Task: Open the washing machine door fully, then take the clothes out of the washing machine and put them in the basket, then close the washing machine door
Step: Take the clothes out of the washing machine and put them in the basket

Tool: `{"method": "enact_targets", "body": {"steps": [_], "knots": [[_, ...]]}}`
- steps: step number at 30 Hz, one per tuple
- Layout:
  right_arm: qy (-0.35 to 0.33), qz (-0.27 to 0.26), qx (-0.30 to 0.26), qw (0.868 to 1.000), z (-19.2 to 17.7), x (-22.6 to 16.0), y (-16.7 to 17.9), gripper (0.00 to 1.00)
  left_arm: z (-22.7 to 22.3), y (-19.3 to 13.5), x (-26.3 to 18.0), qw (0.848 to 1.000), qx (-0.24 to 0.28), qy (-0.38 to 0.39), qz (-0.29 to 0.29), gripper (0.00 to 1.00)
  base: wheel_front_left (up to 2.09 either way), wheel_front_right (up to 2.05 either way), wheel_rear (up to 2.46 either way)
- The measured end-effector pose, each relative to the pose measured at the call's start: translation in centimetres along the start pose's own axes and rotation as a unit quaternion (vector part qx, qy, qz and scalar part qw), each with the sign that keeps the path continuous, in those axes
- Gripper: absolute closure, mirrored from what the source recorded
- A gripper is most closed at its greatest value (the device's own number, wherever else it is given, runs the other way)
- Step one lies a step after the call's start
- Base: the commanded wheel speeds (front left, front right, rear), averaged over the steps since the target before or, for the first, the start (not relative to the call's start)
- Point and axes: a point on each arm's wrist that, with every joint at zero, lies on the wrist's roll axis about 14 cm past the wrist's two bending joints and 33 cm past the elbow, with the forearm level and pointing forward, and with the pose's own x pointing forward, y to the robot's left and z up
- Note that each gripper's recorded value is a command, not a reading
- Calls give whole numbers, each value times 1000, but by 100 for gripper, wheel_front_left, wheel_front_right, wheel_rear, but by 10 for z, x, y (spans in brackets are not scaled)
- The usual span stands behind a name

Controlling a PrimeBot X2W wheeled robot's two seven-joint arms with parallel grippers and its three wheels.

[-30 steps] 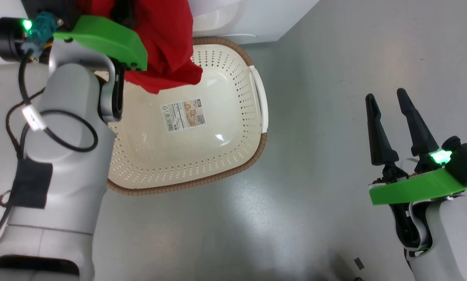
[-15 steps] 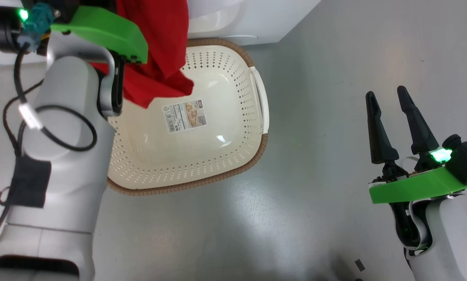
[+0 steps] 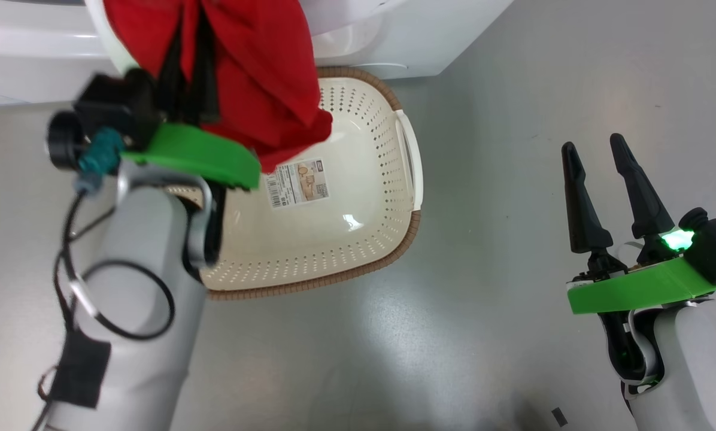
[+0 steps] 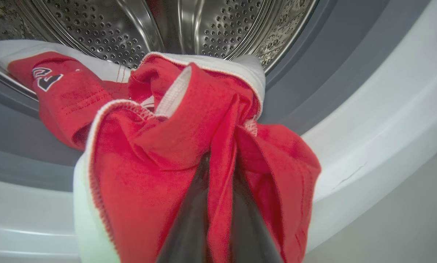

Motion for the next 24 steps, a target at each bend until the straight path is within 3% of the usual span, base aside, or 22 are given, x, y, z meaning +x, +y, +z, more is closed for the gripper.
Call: {"method": "enact_targets", "body": {"steps": [10, 24], "knots": [[0, 5, 1, 1000, -1, 2, 3, 0, -36, -8, -41, 999, -18, 44, -4, 100, 0, 0, 0], [9, -3, -2, 1000, -7, 1, -4, 0, -94, -15, -66, 991, -41, 128, -5, 100, 0, 0, 0]]}}
